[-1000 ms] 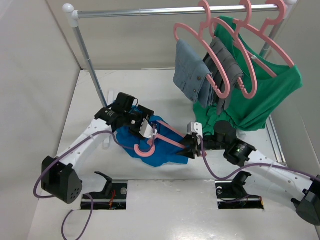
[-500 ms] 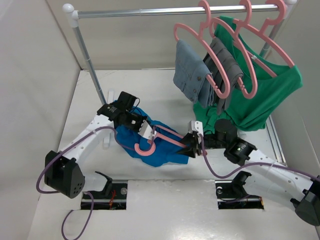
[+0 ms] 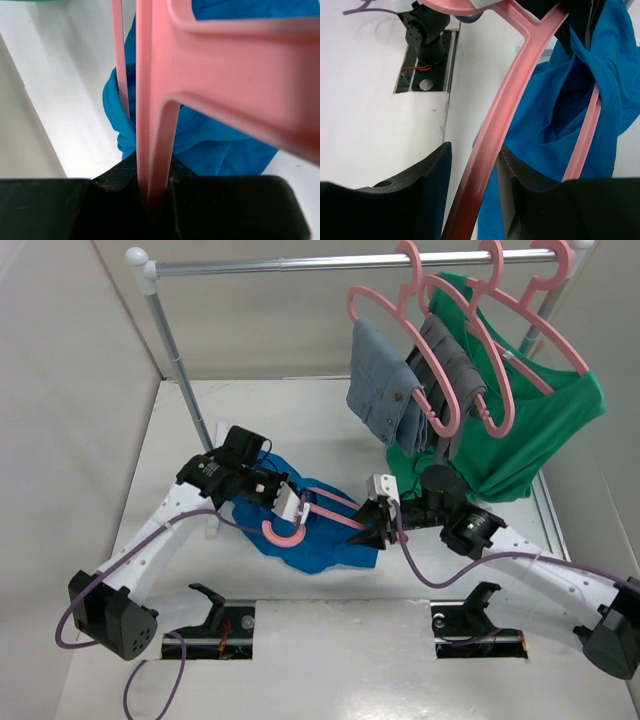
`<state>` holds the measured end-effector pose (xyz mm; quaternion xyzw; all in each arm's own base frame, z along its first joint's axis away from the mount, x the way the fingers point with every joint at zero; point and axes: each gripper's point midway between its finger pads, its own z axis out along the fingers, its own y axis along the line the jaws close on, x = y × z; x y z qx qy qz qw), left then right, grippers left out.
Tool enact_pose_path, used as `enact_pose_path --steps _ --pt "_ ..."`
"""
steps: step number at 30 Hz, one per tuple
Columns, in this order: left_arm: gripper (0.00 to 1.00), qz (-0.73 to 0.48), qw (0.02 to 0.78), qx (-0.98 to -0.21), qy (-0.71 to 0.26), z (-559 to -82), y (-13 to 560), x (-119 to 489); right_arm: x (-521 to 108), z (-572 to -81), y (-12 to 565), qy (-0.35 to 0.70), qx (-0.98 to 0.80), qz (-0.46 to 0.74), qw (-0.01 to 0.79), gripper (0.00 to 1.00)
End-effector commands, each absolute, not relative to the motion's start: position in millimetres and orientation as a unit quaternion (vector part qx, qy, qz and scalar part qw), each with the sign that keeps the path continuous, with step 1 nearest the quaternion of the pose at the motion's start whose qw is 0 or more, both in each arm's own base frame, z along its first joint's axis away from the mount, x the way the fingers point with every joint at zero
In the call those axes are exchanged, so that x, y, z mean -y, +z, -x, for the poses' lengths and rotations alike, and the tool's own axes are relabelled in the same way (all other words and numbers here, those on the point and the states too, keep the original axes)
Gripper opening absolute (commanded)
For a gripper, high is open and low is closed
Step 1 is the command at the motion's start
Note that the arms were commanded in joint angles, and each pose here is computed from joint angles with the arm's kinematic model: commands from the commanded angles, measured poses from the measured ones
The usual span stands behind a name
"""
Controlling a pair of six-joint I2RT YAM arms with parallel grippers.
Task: Place the t-shirt on the hanger
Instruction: Place tshirt on hanger
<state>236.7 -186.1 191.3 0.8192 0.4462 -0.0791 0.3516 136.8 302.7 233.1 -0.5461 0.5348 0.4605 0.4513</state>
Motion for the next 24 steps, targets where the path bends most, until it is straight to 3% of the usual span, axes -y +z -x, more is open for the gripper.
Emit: enact_pose_path --steps 1,7,10,13,19,20,24 --pt "0.00 -0.804 0.393 -0.387 -0.224 -182 211 238 -318 -169 292 0.413 -0.463 0.543 0.566 0.00" --pt "0.00 -0.761 0.432 -0.435 -0.214 -203 234 246 -316 -197 278 0.381 -0.506 0.519 0.574 0.01" --pt "0.00 -0.723 0.431 -0.502 -0.199 -220 221 239 -299 -225 270 0.327 -0.581 0.466 0.581 0.56" --pt "0.00 -0.696 0.422 -0.544 -0.204 -223 213 228 -275 -244 286 0.269 -0.622 0.413 0.609 0.80" --pt "0.00 -0.660 0.406 -0.595 -0.216 -216 200 220 -223 -246 304 0.190 -0.691 0.263 0.646 0.82" --pt "0.00 -0.655 0.398 -0.603 -0.221 -214 195 219 -221 -237 311 0.199 -0.689 0.250 0.651 0.86" --pt "0.00 -0.632 0.395 -0.628 -0.225 -215 190 216 -217 -218 294 0.192 -0.738 0.193 0.617 0.89"
